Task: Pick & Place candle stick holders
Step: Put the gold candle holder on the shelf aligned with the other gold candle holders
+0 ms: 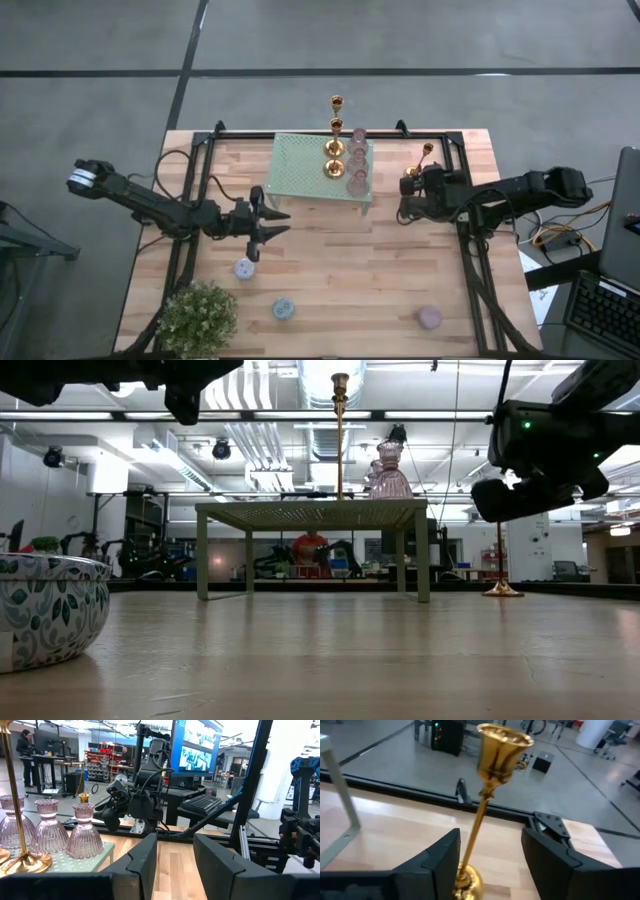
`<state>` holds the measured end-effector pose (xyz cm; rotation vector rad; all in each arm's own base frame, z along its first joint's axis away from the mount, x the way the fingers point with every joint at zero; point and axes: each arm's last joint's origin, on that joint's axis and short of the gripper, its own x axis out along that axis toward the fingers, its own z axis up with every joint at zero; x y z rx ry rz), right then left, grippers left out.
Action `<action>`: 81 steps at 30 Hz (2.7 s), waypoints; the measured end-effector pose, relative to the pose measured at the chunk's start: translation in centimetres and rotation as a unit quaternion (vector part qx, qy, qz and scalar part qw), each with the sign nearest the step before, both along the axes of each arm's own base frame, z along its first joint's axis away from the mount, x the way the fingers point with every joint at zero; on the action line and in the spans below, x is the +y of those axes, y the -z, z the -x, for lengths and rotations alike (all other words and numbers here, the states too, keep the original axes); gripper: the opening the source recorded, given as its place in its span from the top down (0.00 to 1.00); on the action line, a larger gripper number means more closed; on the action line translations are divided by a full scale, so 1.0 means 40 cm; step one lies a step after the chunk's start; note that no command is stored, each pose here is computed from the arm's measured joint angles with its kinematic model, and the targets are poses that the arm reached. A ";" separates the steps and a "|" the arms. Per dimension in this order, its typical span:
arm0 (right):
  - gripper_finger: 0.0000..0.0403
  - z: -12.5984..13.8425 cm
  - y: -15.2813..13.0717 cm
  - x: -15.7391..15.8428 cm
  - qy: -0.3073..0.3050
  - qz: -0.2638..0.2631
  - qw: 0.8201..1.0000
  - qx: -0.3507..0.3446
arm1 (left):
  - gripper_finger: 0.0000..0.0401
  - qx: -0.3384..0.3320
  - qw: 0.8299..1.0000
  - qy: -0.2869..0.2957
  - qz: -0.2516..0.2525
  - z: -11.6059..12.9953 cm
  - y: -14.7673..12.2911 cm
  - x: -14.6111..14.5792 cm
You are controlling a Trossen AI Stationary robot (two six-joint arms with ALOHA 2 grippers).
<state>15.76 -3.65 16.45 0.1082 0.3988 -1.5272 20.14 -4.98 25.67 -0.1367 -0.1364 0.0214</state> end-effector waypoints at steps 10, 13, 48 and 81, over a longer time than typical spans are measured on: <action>0.79 0.003 -0.001 -0.013 0.007 0.009 0.999 0.032 | 0.67 0.002 1.000 0.000 -0.001 0.000 0.001 0.000; 0.91 0.003 -0.001 -0.013 0.004 0.008 0.999 0.039 | 0.67 0.002 1.000 0.000 -0.001 0.000 0.001 0.000; 0.81 0.025 -0.045 0.016 -0.110 -0.192 0.974 -0.040 | 0.67 0.012 1.000 0.001 0.002 -0.001 0.006 0.000; 0.52 0.009 -0.085 -0.116 -0.044 -0.086 0.992 -0.086 | 0.67 0.012 1.000 0.001 0.001 -0.001 0.006 0.000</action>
